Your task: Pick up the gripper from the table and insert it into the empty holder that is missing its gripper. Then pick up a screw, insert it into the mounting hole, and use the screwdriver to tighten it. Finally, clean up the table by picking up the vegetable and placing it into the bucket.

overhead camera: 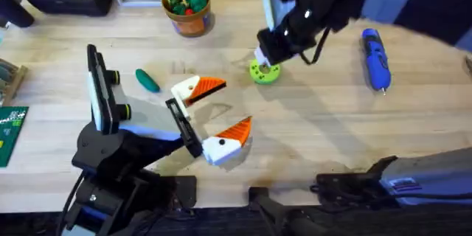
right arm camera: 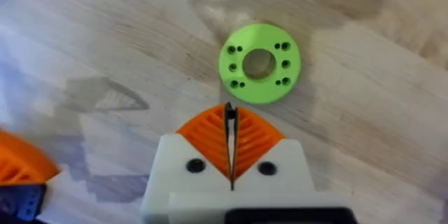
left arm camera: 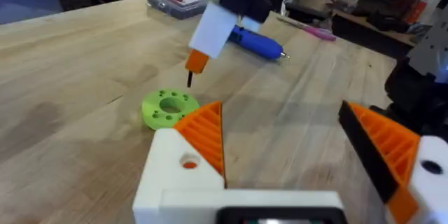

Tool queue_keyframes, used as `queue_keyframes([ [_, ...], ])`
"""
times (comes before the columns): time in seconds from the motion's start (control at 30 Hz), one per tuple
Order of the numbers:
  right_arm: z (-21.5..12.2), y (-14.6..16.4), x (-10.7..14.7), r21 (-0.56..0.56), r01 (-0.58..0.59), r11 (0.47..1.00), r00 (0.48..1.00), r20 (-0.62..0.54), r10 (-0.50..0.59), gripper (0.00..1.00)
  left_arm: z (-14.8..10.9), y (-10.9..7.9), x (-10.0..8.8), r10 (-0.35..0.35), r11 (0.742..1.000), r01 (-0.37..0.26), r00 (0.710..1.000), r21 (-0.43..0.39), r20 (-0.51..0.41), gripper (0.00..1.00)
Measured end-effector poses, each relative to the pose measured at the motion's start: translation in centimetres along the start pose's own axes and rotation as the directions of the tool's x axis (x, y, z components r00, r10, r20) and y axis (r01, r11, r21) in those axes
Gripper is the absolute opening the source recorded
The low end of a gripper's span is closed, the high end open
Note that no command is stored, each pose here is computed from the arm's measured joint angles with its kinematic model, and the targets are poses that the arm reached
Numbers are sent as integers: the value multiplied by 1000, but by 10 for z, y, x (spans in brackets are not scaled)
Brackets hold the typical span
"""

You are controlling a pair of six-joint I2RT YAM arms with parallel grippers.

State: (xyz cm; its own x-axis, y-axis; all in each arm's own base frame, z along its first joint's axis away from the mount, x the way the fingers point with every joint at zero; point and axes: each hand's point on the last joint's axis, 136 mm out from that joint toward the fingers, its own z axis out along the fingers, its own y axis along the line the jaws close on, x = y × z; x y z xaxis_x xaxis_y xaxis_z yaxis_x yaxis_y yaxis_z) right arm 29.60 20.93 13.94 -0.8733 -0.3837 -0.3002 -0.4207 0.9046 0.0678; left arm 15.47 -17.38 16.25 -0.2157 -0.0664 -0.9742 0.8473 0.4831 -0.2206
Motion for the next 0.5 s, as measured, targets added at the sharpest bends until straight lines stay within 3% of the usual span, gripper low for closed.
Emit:
queue_keyframes([
  [0.13, -30, 18, -17, -29, 69, 997, 996, 49, -68, 7, 0, 0, 0, 0, 1000, 0, 1000, 0, 0, 985],
  [0.3, -69, 67, -32, -143, 218, 965, 968, 157, -195, 7, 0, 0, 0, 0, 1000, 0, 1000, 0, 0, 985],
  [0.5, -91, 116, -21, -303, 346, 888, 934, 204, -294, 7, 0, 0, 0, 0, 1000, 0, 1000, 0, 0, 985],
])
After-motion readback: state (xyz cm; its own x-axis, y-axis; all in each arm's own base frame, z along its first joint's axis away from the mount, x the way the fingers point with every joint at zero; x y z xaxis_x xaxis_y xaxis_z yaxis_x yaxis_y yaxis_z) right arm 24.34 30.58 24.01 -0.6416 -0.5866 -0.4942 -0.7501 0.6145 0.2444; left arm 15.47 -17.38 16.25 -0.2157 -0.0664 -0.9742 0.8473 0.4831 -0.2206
